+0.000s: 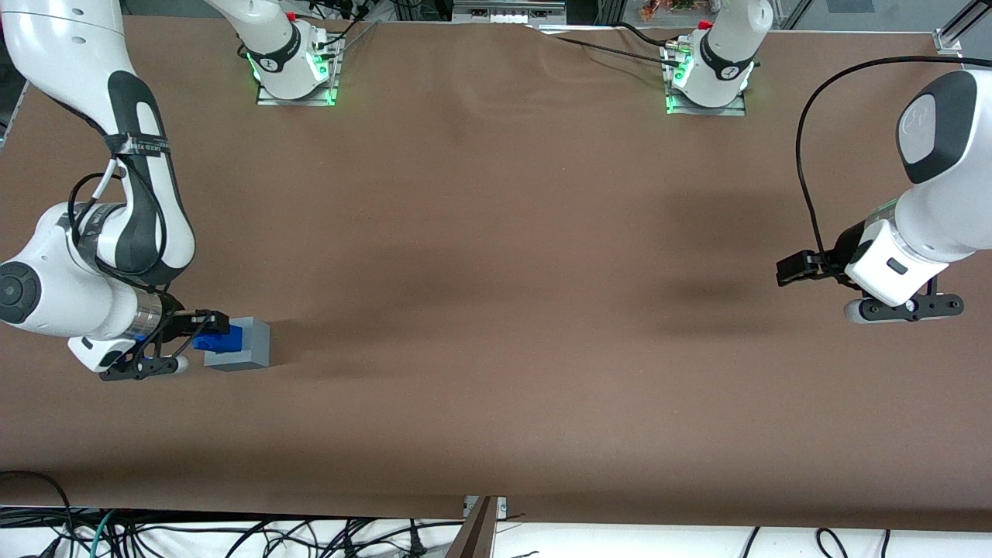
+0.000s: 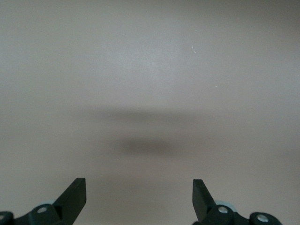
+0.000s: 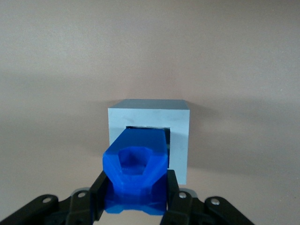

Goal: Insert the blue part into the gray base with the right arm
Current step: 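Lower the blue block into the gray base's square hole, then open the right gripper and withdraw it from the block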

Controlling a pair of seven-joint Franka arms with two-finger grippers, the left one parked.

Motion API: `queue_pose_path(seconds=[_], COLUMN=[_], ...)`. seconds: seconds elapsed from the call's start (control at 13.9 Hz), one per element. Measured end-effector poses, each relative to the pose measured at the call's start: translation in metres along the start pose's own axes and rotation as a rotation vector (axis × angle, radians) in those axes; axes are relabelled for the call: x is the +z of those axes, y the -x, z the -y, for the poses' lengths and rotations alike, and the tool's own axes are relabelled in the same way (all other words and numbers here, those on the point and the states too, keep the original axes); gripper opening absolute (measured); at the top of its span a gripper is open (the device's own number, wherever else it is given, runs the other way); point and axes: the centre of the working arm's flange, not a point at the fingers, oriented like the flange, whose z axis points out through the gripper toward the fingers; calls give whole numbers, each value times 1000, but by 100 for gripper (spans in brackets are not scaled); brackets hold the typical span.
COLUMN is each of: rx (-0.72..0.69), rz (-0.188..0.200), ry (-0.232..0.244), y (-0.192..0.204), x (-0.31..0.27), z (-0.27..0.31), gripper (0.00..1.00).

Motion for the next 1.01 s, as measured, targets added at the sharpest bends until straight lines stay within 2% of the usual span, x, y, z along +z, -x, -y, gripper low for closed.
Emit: queue_pose_path(seconds=[0.86, 1.01], rx=[-14, -15], rz=[-11, -17], ry=[7, 8], y=[-3, -4], x=[11, 11], z=[-4, -3], gripper=[52, 55])
